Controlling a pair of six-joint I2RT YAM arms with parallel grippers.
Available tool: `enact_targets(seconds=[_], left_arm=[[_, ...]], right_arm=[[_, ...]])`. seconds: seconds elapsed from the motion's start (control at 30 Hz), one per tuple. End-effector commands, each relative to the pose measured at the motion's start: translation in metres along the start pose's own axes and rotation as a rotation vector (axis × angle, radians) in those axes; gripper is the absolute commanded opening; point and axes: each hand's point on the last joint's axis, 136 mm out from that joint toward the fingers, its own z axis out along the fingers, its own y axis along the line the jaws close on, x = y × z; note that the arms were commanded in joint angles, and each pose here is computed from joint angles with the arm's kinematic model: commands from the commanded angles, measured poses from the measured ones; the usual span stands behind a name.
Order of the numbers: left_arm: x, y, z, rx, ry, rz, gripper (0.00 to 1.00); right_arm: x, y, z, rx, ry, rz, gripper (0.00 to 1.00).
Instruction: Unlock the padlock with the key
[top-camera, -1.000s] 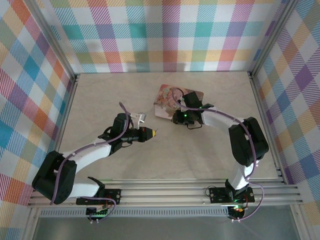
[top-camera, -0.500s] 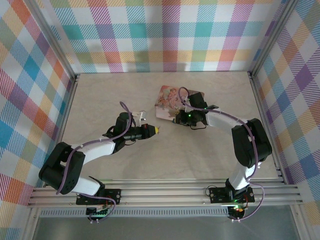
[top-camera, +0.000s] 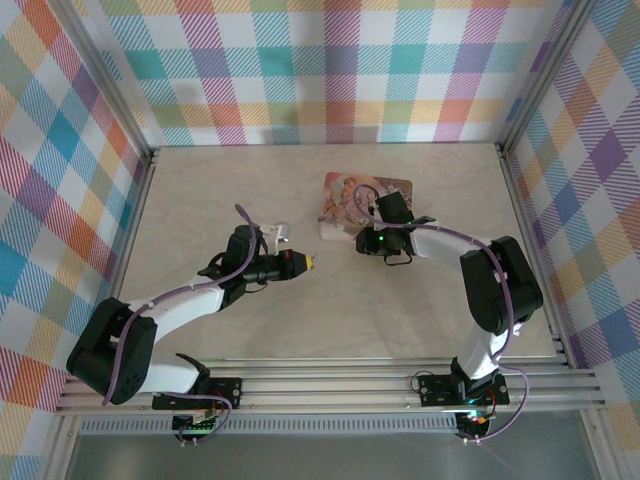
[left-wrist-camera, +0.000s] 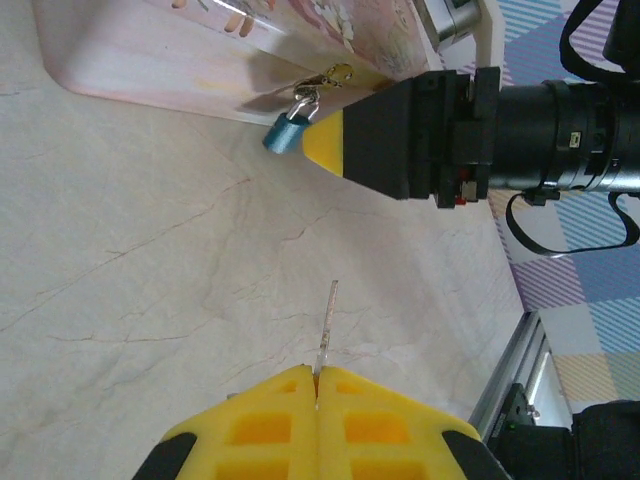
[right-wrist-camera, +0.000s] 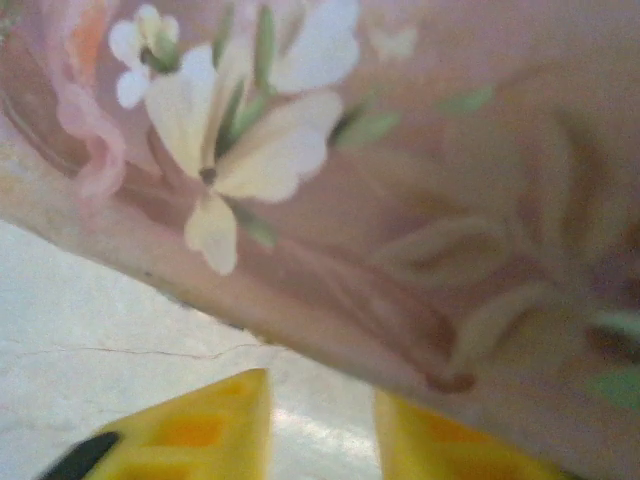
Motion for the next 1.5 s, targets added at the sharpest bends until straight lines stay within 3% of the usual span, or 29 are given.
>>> enact_targets(seconds=[0.0,0.17,0.47,0.8,1.07,1.47], left_arm=[[-0.001,-0.005,-0.004,-0.013,0.003,0.050,0.00],[0.000,-0.005,-0.004,-0.014,0.006,0.053,0.00],[0.004,-0.003,-0.005,-0.022,0.025,0.063,0.00],[0.007,-0.003,-0.008,-0.028,0.035,0.070,0.00],[0.010,-0.002,-0.010,-0.036,0.046,0.079,0.00],[0.012,-0.001,-0.010,-0.038,0.051,0.082,0.00]], right_arm=[[-0.003,-0.005,-0.004,0.073,-0.054,-0.035,0.48],[-0.006,-0.001,-0.004,0.181,-0.103,-0.065,0.56],[-0.016,-0.005,0.010,0.354,-0.105,0.000,0.57],[-0.029,-0.006,0.028,0.391,-0.144,0.058,0.55],[-0.039,-0.003,0.036,0.382,-0.182,0.030,0.47],[-0.052,0.002,0.030,0.380,-0.213,-0.054,0.24]])
